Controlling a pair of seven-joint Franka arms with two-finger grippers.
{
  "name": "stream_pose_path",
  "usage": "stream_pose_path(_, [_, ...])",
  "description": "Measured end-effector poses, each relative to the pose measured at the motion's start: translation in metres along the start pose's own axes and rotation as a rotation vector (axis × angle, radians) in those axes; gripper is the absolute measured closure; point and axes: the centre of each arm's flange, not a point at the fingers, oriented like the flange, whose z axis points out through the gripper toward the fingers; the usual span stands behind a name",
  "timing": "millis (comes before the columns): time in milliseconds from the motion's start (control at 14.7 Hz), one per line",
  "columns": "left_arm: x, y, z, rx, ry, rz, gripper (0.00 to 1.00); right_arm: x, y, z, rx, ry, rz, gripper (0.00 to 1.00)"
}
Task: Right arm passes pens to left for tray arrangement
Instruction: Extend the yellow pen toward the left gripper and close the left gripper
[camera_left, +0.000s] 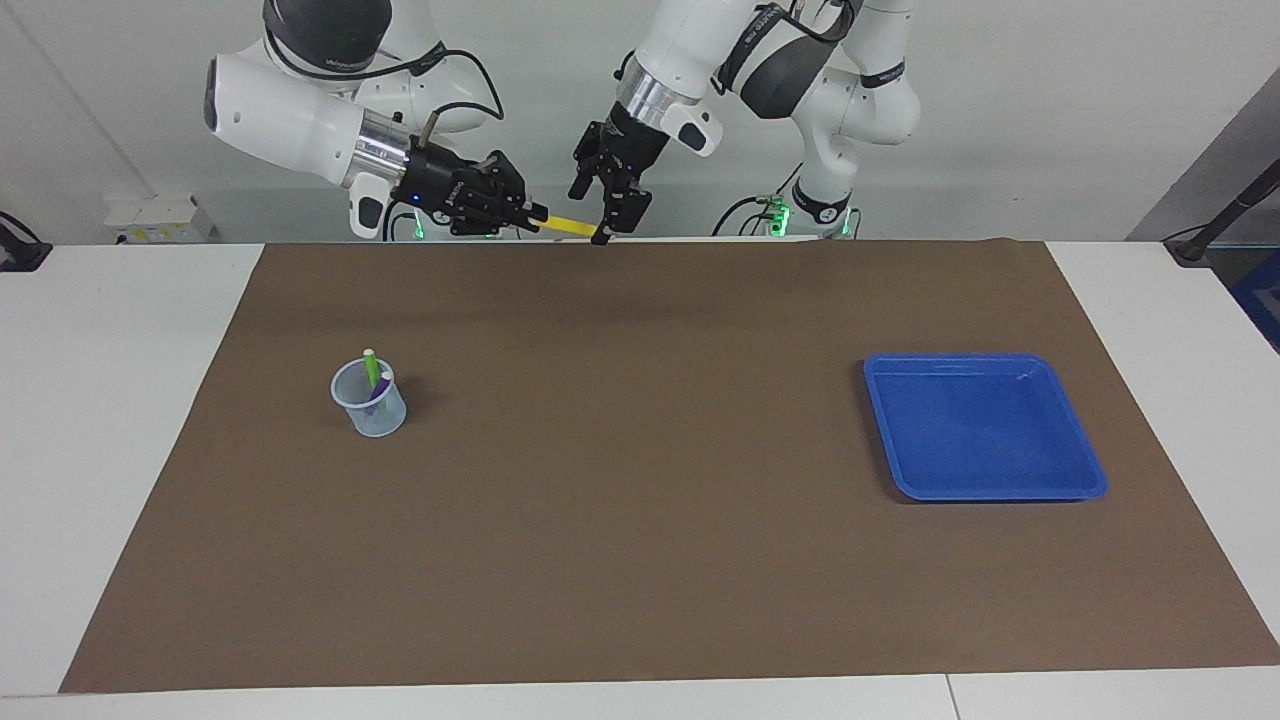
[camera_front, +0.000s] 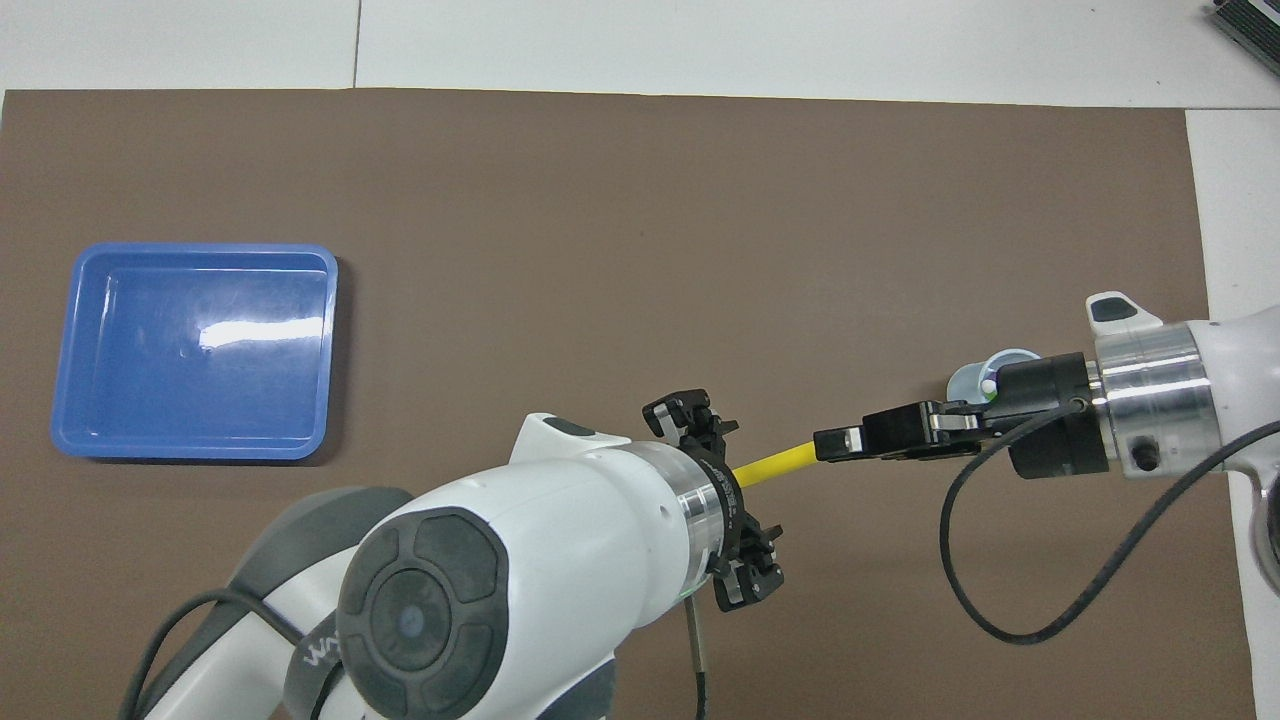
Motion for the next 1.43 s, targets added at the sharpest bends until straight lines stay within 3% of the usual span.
stream_pose_path(271, [-0.001,-0.004,0.001,-0.001,0.002,0.009,0.10,0.000,0.000,0.000,0.000,0.000,0.000,0.81])
stream_pose_path(339, [-0.001,-0.004,0.002,-0.002,0.002,0.011,0.18,0.000,0.000,0.000,0.000,-0.001,-0.001,0.81])
stream_pose_path(543, [0.000,-0.003,0.005,-0.015,-0.012,0.008,0.23,0.000,-0.001,0.000,0.000,-0.001,-0.001,0.81])
stream_pose_path(747, [0.001,0.000,0.007,-0.032,-0.035,-0.005,0.20,0.000,-0.001,0.001,0.000,-0.001,-0.001,0.81])
stream_pose_path(814, [0.001,0.001,0.008,-0.040,-0.042,-0.011,0.28,0.000,-0.001,0.001,0.000,-0.001,-0.002,0.81])
stream_pose_path(950, [0.003,0.002,0.011,-0.047,-0.042,-0.015,0.30,0.000,-0.001,0.001,0.000,-0.002,-0.002,0.81])
stream_pose_path(1086, [0.004,0.002,0.012,-0.053,-0.037,-0.014,0.43,-0.001,-0.001,0.001,0.000,-0.002,-0.002,0.81])
stream_pose_path(1425, [0.004,0.003,0.012,-0.070,-0.029,0.000,0.55,-0.001,-0.002,0.001,0.000,-0.002,-0.003,0.81])
